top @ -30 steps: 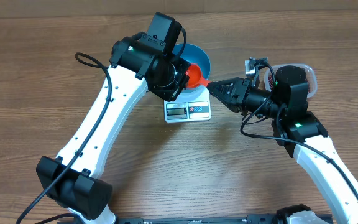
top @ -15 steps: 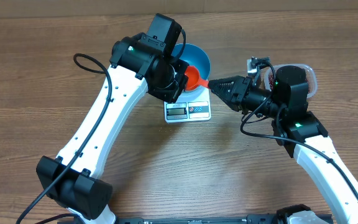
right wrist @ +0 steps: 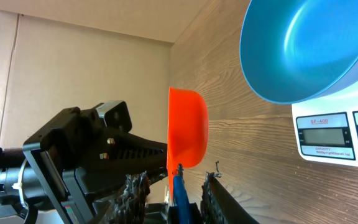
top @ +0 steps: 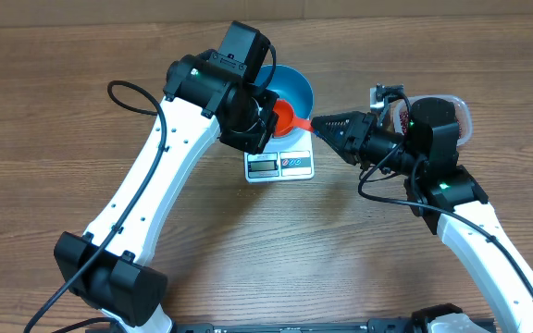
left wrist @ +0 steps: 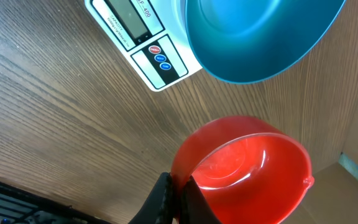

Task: Scoop item into bowl and weigh 150g on scale
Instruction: 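Grasp the blue handle with the right gripper, left still holding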

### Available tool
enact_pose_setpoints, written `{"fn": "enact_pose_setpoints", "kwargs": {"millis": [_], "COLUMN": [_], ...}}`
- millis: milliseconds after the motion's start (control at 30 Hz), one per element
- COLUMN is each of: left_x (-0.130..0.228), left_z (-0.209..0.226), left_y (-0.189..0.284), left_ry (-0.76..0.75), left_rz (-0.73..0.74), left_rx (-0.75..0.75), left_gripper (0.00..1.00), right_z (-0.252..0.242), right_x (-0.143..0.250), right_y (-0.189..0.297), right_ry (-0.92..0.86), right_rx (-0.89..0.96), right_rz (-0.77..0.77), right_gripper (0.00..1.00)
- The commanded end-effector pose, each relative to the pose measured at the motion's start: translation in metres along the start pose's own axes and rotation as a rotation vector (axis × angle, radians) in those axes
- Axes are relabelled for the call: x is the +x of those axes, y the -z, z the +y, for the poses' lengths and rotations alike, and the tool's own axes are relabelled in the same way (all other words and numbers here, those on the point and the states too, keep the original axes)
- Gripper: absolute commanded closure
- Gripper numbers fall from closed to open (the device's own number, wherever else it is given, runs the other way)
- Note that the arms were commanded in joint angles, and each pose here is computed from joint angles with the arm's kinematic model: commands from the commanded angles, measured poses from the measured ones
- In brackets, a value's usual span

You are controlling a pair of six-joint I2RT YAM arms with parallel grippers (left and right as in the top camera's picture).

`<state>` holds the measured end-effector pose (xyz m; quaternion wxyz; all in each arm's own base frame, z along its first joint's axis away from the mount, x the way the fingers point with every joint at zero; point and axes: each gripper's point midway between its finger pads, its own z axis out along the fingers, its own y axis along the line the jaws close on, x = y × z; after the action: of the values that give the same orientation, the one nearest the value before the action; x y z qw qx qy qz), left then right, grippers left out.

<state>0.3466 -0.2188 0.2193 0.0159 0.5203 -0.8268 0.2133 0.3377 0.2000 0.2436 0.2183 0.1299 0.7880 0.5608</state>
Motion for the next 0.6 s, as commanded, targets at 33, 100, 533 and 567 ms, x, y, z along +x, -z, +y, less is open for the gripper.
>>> {"fn": "enact_pose_setpoints", "kwargs": {"millis": [33,100,533,567], "left_x": [0.0,0.002,0.01,0.01], "left_z": [-0.004,-0.004,-0.003,-0.003], "left_y": [0.008,0.008,0.005,0.005], "left_ry": [0.047,0.052,0.091,0.094], "left_rz": [-0.017,-0.016,-0.023,-0.023], "left_rx": [0.026,0.026,0.025,0.025], "left_gripper": [0.96,0.96,0.96,0.96], "right_z": [0.017,0.017,0.025,0.025], "right_x": [-0.001,0.0,0.002,0.003], "right_y": [0.001,0.001,-0.004,-0.004], "right_ry": [0.012,-0.002,0.016,0.016], "right_rx": [-0.04,-0.04,-0.058,-0.058], "right_rz": [0.006,0.006,0.003,0.003], "right_gripper": [0.71,0.71,0.71,0.71]}}
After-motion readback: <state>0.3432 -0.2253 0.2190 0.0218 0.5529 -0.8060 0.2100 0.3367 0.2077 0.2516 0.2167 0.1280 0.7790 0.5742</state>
